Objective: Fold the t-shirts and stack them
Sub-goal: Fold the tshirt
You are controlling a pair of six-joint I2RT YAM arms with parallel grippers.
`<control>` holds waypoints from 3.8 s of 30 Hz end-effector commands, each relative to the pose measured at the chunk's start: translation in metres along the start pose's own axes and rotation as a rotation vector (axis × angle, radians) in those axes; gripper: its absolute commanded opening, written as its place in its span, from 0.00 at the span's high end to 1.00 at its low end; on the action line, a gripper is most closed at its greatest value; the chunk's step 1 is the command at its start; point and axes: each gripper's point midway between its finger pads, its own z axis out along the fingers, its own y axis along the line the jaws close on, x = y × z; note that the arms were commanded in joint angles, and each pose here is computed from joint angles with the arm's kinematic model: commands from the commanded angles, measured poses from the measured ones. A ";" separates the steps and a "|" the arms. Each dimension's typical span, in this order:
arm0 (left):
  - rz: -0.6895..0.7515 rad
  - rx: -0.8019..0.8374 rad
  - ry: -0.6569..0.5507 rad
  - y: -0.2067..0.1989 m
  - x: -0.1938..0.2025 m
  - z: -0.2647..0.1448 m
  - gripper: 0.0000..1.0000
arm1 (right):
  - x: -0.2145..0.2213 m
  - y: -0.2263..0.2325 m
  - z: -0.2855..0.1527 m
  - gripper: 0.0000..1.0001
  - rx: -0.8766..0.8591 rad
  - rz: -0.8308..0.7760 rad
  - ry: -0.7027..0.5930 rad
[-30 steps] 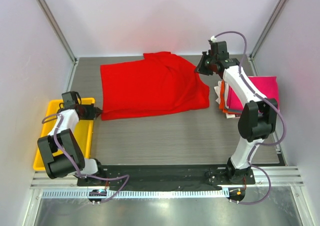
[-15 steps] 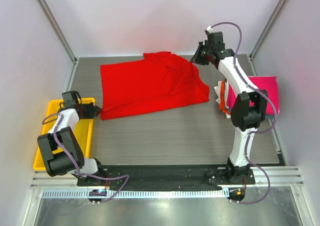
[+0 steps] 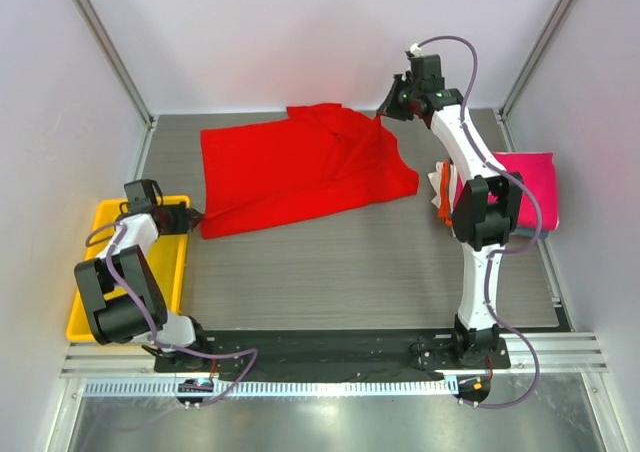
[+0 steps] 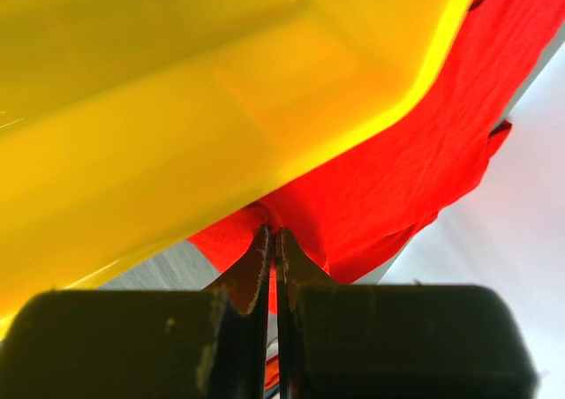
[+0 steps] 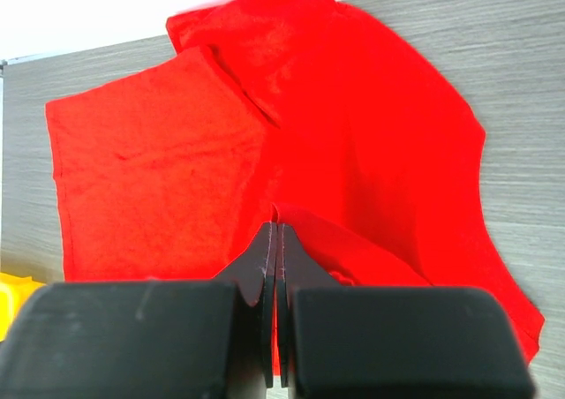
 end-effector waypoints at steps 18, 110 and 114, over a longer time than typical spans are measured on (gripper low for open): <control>-0.010 0.074 -0.014 -0.039 -0.009 0.004 1.00 | -0.023 0.008 0.004 0.99 -0.008 -0.025 -0.059; 0.156 0.290 -0.174 0.004 0.041 -0.059 0.47 | 0.159 -0.088 -0.086 0.40 0.289 0.433 -0.293; 0.159 0.251 -0.152 0.011 0.045 -0.042 0.48 | 0.173 -0.101 -0.058 0.45 0.373 0.532 -0.304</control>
